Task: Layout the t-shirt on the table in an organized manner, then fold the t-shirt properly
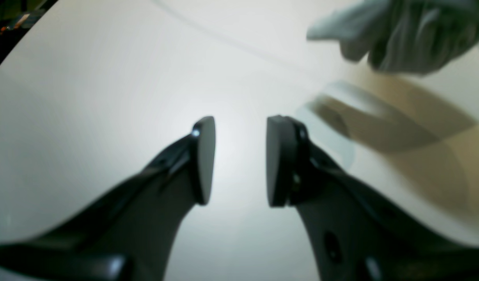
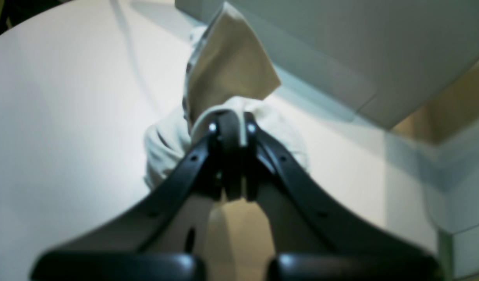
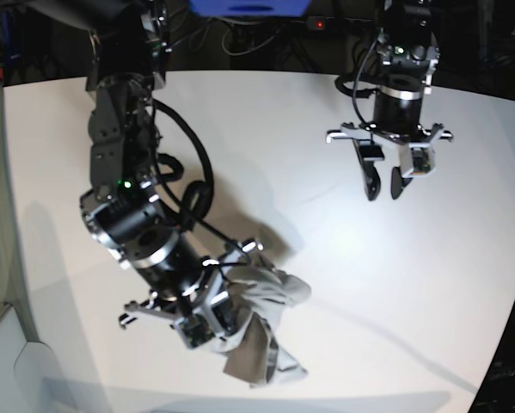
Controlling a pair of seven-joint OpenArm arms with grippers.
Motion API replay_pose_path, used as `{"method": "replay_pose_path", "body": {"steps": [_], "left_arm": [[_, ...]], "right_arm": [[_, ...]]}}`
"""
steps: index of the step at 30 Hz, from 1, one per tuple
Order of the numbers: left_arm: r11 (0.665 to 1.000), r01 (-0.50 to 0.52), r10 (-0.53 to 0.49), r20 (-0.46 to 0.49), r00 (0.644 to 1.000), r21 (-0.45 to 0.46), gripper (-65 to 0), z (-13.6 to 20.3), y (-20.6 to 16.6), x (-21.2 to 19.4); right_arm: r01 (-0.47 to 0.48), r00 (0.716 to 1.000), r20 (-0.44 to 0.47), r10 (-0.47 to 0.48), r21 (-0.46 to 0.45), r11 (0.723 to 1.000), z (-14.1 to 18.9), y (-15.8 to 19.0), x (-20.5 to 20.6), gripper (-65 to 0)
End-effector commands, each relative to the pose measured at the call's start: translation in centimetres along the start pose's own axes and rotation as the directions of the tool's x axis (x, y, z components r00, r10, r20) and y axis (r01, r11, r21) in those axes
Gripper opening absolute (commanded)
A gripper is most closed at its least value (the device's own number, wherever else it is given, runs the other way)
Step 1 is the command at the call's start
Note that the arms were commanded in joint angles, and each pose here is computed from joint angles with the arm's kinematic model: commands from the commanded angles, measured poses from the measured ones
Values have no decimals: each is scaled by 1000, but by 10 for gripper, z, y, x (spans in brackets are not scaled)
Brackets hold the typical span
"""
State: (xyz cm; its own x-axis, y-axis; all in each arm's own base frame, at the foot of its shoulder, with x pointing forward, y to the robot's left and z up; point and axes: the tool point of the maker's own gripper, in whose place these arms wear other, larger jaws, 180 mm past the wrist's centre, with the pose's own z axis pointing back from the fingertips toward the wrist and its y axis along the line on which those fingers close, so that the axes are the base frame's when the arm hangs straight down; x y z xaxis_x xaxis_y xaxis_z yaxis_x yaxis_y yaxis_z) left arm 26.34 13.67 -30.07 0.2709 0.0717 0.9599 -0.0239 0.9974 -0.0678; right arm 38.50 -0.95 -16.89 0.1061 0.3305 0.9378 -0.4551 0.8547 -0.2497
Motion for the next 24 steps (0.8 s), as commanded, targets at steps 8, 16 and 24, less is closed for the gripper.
{"method": "replay_pose_path", "body": {"steps": [8, 16, 24], "left_arm": [[1000, -6, 6, 57, 998, -7, -433, -1, -3, 15], [1000, -1, 2, 56, 998, -2, -433, 0, -1, 15], [1000, 2, -2, 53, 999, -1, -433, 0, 0, 14]], "right_arm": [[-33, 993, 115, 30, 29, 999, 1, 10, 36, -650], [-30, 993, 118, 26, 31, 999, 1, 11, 37, -650], [-63, 990, 129, 52, 80, 995, -1, 31, 41, -650]]}}
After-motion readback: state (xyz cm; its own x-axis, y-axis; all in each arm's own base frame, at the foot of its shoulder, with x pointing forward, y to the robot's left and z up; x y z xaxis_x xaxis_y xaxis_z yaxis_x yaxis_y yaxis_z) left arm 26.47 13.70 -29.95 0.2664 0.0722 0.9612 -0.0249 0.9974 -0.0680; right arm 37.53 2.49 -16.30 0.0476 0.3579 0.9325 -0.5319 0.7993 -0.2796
